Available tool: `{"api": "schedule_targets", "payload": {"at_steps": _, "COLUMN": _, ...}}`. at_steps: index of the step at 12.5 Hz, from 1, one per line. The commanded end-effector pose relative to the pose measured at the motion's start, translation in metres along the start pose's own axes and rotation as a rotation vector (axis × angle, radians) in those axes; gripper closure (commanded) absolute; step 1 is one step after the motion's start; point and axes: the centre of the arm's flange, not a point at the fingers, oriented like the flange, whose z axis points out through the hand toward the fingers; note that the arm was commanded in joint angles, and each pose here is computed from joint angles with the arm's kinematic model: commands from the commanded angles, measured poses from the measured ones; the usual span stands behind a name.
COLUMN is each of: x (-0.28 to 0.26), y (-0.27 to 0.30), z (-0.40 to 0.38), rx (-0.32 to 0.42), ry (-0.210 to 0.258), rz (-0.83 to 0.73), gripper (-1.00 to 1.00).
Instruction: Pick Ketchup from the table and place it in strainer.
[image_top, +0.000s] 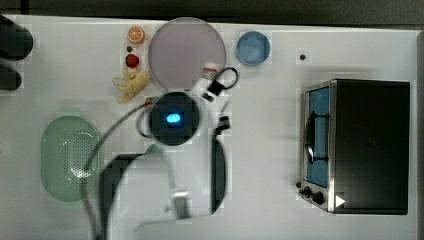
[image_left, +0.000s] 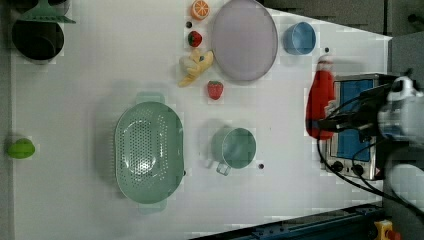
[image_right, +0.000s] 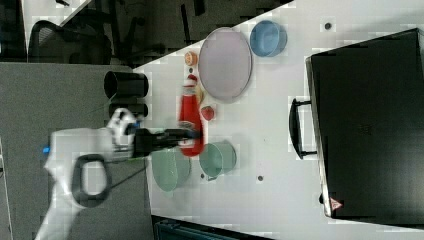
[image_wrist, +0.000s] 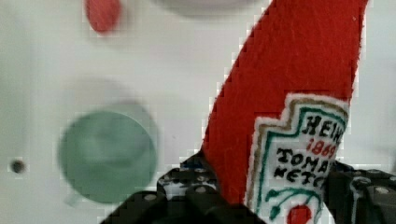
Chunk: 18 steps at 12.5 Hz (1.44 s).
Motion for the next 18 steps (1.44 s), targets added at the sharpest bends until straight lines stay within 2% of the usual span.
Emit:
{"api": "schedule_targets", "payload": {"at_steps": 1, "x": 0.005, "y": -0.085, "z": -0.022, "rx": 0.025, "ry": -0.009, "rz": 0.073, "gripper": -0.25}}
{"api": "schedule_targets", "payload": {"at_steps": 3, "x": 0.003, "y": -0.139, "z": -0.025, "rx": 0.062, "ry": -0.012, "rz": 0.153, "gripper": -0.25}}
{"api": "schedule_targets", "payload": {"at_steps": 8, "x": -0.009, "y": -0.253, "z": -0.002, "rx": 0.091, "ry": -0.027, "rz": 0.224, "gripper": -0.25}}
{"api": "schedule_targets", "payload": {"at_steps": 11, "x": -0.007, "y": -0.307, "z": 0.027, "rx": 0.192, "ry": 0.0, "rz": 0.28, "gripper": -0.25}}
{"api": "schedule_targets", "payload": {"at_steps": 12, "x": -0.007, "y": -0.323, "z": 0.041, "rx": 0.224, "ry": -0.007, "rz": 0.314, "gripper": -0.25}}
{"api": "schedule_targets", "payload": {"at_steps": 14, "x": -0.011, "y": -0.349, "z": 0.074, "rx": 0.261, "ry": -0.05, "rz": 0.366, "gripper": -0.25}}
{"api": "schedule_targets", "payload": {"at_steps": 17, "x": -0.012, "y": -0.365, "z": 0.121, "rx": 0.27, "ry": -0.06, "rz": 0.327, "gripper": -0.25}}
{"api": "schedule_targets", "payload": {"at_steps": 18, "x": -0.01, "y": -0.366, "z": 0.133, "rx": 0.29, "ry": -0.06, "rz": 0.351, "gripper": -0.31}}
